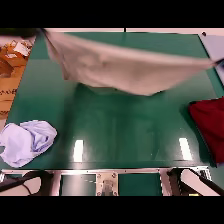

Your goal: Fold the shirts.

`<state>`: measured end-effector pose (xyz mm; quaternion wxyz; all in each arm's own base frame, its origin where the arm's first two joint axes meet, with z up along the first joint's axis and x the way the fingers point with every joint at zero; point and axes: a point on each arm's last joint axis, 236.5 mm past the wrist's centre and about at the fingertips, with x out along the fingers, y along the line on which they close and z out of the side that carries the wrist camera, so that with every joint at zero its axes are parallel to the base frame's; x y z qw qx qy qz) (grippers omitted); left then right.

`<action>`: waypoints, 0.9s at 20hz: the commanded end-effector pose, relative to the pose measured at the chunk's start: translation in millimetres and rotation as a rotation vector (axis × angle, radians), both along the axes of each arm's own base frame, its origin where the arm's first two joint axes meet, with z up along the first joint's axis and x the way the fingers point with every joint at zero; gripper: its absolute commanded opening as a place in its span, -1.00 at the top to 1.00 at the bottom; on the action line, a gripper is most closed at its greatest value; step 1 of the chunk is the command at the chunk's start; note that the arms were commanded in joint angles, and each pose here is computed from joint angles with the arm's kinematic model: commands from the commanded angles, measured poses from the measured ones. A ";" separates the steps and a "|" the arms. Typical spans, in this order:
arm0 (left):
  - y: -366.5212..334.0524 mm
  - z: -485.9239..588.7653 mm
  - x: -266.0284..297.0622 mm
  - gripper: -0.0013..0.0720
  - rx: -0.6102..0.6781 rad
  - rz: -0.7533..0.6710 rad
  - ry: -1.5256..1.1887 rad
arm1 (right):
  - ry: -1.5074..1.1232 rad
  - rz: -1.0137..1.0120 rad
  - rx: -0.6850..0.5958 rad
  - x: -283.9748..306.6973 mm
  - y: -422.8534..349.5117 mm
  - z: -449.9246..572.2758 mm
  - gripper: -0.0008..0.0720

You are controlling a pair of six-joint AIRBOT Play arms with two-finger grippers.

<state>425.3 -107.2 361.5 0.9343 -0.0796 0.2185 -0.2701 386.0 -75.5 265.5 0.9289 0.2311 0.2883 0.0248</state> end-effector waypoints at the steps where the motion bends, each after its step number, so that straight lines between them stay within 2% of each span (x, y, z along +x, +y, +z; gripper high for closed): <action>1: -4.7 172.9 -130.6 0.91 -0.016 0.045 -0.499 | -0.367 -0.081 -0.088 -56.8 31.3 159.3 0.95; 5: -9.0 242.3 -260.1 0.91 -0.044 0.071 -0.794 | -0.711 -0.148 -0.194 -136.6 65.5 271.2 0.95; 7: -11.7 247.5 -290.4 0.91 -0.037 0.068 -0.838 | -0.805 -0.179 -0.238 -164.2 73.5 294.9 0.95; 9: -14.5 240.5 -294.0 0.91 -0.049 0.057 -0.799 | -0.812 -0.190 -0.252 -168.1 72.8 296.4 0.95; 13: -11.4 198.1 -239.9 0.91 -0.072 0.060 -0.618 | -0.689 -0.191 -0.191 -121.3 46.3 259.9 0.95; 18: 1.9 57.3 -90.9 0.91 -0.107 0.094 -0.183 | -0.356 -0.077 0.013 -19.8 18.0 115.6 0.95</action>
